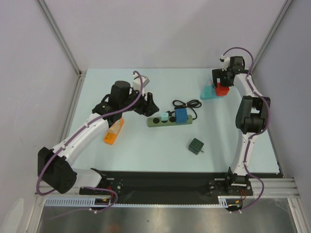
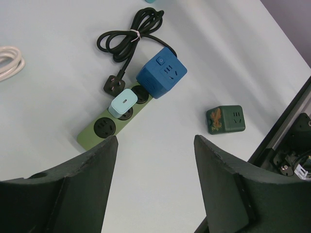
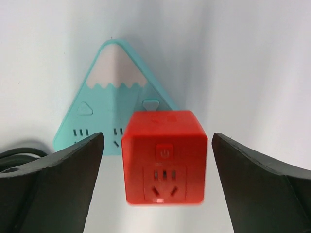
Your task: Insert the plug
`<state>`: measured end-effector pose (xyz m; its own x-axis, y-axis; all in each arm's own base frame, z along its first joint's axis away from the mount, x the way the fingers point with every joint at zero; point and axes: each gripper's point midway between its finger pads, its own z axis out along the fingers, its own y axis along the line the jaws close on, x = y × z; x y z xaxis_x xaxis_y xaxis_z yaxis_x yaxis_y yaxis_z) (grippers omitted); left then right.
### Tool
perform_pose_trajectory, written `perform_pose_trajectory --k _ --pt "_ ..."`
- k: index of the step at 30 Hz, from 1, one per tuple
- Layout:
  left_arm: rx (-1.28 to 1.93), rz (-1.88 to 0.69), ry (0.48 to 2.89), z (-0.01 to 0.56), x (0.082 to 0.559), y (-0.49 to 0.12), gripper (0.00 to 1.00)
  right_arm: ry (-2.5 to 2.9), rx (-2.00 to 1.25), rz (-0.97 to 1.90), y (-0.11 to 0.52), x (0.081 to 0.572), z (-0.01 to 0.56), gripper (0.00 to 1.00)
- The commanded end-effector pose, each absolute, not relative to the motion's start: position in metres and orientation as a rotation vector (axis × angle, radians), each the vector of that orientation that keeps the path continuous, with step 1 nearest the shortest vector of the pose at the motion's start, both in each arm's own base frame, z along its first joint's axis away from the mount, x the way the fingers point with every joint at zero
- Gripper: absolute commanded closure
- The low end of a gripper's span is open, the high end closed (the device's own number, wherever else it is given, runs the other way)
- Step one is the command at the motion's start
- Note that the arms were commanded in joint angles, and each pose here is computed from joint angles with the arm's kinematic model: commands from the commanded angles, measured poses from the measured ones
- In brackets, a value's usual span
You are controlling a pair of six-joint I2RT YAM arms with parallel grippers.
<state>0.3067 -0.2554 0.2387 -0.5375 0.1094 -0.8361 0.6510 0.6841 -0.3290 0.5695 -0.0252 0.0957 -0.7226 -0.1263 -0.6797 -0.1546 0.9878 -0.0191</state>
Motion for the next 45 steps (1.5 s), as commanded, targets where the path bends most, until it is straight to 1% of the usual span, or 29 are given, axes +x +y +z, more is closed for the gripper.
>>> perform_pose_trajectory --k 1,5,8,9,10,11,12,13,14,15,22,23,25,29,34,38,42,45 --pt "0.583 -0.821 2.006 0.247 0.308 -0.256 0.30 2.293 -0.131 -0.024 -0.034 0.561 0.160 0.01" --pt "0.584 -0.825 2.008 0.247 0.308 -0.256 0.30 2.265 -0.100 -0.072 -0.042 0.550 0.181 0.03" --pt "0.583 -0.827 2.010 0.246 0.307 -0.256 0.30 2.280 -0.078 -0.072 -0.044 0.542 0.182 0.07" --pt "0.583 -0.827 2.010 0.246 0.307 -0.256 0.30 2.282 -0.078 -0.058 -0.043 0.540 0.184 0.15" --pt "0.583 -0.827 2.010 0.246 0.307 -0.256 0.30 2.298 -0.079 -0.045 -0.042 0.536 0.180 0.26" --pt "0.585 -0.831 2.012 0.246 0.307 -0.257 0.30 2.305 -0.074 -0.042 -0.042 0.534 0.178 0.43" --pt "0.584 -0.831 2.012 0.246 0.307 -0.257 0.30 2.306 -0.072 -0.031 -0.042 0.532 0.177 0.75" --pt "0.582 -0.832 2.012 0.246 0.307 -0.257 0.30 2.322 -0.070 -0.020 -0.042 0.529 0.166 0.83" --pt "0.586 -0.836 2.012 0.246 0.306 -0.257 0.30 2.327 -0.069 -0.008 -0.041 0.528 0.161 0.88" --pt "0.582 -0.835 2.013 0.246 0.306 -0.257 0.30 2.339 -0.068 0.013 -0.040 0.526 0.155 0.95" --pt "0.589 -0.832 2.016 0.243 0.308 -0.257 0.30 2.452 -0.046 0.069 -0.040 0.522 0.087 0.97" --pt "0.590 -0.829 2.016 0.244 0.308 -0.257 0.29 2.496 -0.040 0.067 -0.041 0.520 0.071 0.98" --pt "0.587 -0.822 2.019 0.242 0.309 -0.256 0.29 2.516 -0.035 0.055 -0.043 0.518 0.067 0.99" --pt "0.585 -0.823 2.021 0.242 0.309 -0.257 0.29 2.465 -0.039 0.044 -0.045 0.520 0.087 0.99" --pt "0.585 -0.825 2.023 0.242 0.308 -0.257 0.29 2.378 -0.041 0.033 -0.045 0.528 0.134 0.95" --pt "0.581 -0.822 2.017 0.244 0.307 -0.255 0.29 2.313 -0.046 0.043 -0.042 0.531 0.164 0.95" --pt "0.587 -0.827 2.010 0.246 0.307 -0.256 0.29 2.279 -0.050 0.041 -0.043 0.539 0.175 0.97" --pt "0.589 -0.826 2.014 0.245 0.307 -0.256 0.29 2.267 -0.049 0.060 -0.043 0.550 0.170 0.98"
